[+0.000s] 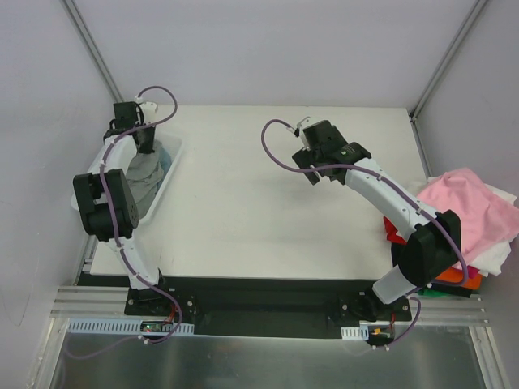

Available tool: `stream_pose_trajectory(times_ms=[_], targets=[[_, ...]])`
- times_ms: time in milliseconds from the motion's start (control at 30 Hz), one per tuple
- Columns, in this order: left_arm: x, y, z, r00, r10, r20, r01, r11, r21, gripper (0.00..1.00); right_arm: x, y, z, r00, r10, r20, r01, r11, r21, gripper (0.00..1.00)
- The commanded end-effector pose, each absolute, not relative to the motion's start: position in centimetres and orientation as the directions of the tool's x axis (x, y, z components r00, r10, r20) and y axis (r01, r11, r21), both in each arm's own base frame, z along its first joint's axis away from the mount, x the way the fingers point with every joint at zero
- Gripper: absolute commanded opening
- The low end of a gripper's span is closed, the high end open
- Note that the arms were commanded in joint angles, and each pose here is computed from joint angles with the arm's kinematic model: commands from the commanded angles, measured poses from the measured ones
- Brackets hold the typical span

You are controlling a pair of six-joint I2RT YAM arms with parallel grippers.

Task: Fold and stack the t-shirts
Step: Grab crumpled tshirt from bin with the left arm, then move the tshirt to the center of the board

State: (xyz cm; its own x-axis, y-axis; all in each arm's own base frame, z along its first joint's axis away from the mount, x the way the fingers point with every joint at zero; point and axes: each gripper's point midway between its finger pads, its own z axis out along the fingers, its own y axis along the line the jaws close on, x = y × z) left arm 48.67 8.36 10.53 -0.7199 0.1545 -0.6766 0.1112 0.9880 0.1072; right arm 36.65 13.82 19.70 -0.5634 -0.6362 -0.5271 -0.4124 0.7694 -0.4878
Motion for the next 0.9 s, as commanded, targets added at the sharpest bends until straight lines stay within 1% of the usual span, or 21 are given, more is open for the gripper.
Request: stream_pose_trajectory(times_ms=[0, 67, 167, 267, 300, 333, 367, 433, 467, 533, 567, 600, 633, 667, 700, 767, 800, 867], targets=[[47.8, 6.5, 23.8, -0.506, 0.14, -0.851, 0.12, 0.989, 0.091, 0.0, 37.0, 14.5, 20.6, -0.555, -0.627, -0.547, -0.413, 0.778, -0.473, 0.97], [46.8, 5.6, 29.2, -0.409, 0.126, -0.904, 0.125, 0.989, 0.081, 0.0, 36.9, 14.6, 20.5, -0.555, -0.631, -0.542, -0.418, 0.775, -0.473, 0.97], [45.1, 3.7, 35.5, -0.29, 0.096, -0.952, 0.16, 0.986, 0.051, 0.0, 37.0, 14.7, 20.2, -0.558, -0.634, -0.535, -0.422, 0.772, -0.475, 0.97], [43.3, 1.2, 40.4, -0.211, 0.025, -0.977, 0.235, 0.972, -0.026, 0.0, 37.1, 14.8, 19.9, -0.56, -0.637, -0.529, -0.427, 0.77, -0.474, 0.97], [42.9, 0.3, 41.6, -0.195, 0.002, -0.981, 0.267, 0.962, -0.051, 0.0, 37.1, 14.8, 19.8, -0.561, -0.638, -0.527, -0.427, 0.769, -0.476, 0.97], [42.2, -1.0, 42.8, -0.191, -0.05, -0.98, 0.317, 0.942, -0.11, 0.0, 37.1, 14.8, 19.8, -0.562, -0.638, -0.526, -0.429, 0.769, -0.475, 0.97], [41.6, -1.8, 44.9, -0.151, -0.053, -0.987, 0.356, 0.929, -0.104, 0.0, 37.0, 14.9, 19.7, -0.561, -0.638, -0.527, -0.433, 0.769, -0.471, 0.97], [41.0, -3.1, 47.1, -0.154, -0.147, -0.977, 0.394, 0.898, -0.197, 0.0, 37.0, 14.9, 19.5, -0.563, -0.638, -0.525, -0.434, 0.769, -0.469, 0.97], [40.0, -4.2, 50.0, -0.109, -0.158, -0.981, 0.454, 0.87, -0.191, 0.0, 37.0, 14.9, 19.5, -0.564, -0.637, -0.525, -0.434, 0.77, -0.468, 0.97], [39.6, -5.4, 52.0, -0.117, -0.21, -0.971, 0.506, 0.829, -0.24, 0.0, 37.1, 14.9, 19.4, -0.565, -0.638, -0.523, -0.435, 0.769, -0.468, 0.97], [38.3, -6.2, 54.7, -0.071, -0.212, -0.975, 0.557, 0.802, -0.215, 0.0, 37.1, 14.9, 19.4, -0.565, -0.639, -0.521, -0.435, 0.768, -0.471, 0.97], [37.8, -6.8, 55.7, -0.065, -0.22, -0.973, 0.587, 0.781, -0.215, 0.0, 37.1, 14.9, 19.3, -0.567, -0.639, -0.52, -0.434, 0.768, -0.471, 0.97], [37.9, -7.2, 56.1, -0.089, -0.251, -0.964, 0.603, 0.756, -0.253, 0.0, 37.1, 14.9, 19.1, -0.569, -0.64, -0.516, -0.436, 0.767, -0.471, 0.97], [36.5, -8.2, 58.0, -0.063, -0.25, -0.966, 0.652, 0.723, -0.23, 0.0, 37.1, 14.9, 19.1, -0.569, -0.64, -0.516, -0.437, 0.767, -0.47, 0.97], [36.7, -8.5, 58.3, -0.089, -0.277, -0.957, 0.665, 0.698, -0.264, 0.0, 37.1, 15.0, 19.0, -0.57, -0.64, -0.516, -0.438, 0.768, -0.468, 0.97], [35.6, -9.6, 59.5, -0.072, -0.277, -0.958, 0.702, 0.669, -0.246, 0.0, 37.2, 15.0, 18.7, -0.574, -0.641, -0.51, -0.438, 0.766, -0.47, 0.97], [34.8, -10.3, 59.8, -0.038, -0.246, -0.968, 0.723, 0.662, -0.197, 0.0, 37.3, 15.0, 18.7, -0.575, -0.639, -0.511, -0.433, 0.768, -0.472, 0.97], [34.3, -12.3, 58.5, -0.062, -0.214, -0.975, 0.767, 0.615, -0.184, 0.0, 37.4, 15.0, 18.7, -0.575, -0.638, -0.513, -0.427, 0.768, -0.477, 0.97]])
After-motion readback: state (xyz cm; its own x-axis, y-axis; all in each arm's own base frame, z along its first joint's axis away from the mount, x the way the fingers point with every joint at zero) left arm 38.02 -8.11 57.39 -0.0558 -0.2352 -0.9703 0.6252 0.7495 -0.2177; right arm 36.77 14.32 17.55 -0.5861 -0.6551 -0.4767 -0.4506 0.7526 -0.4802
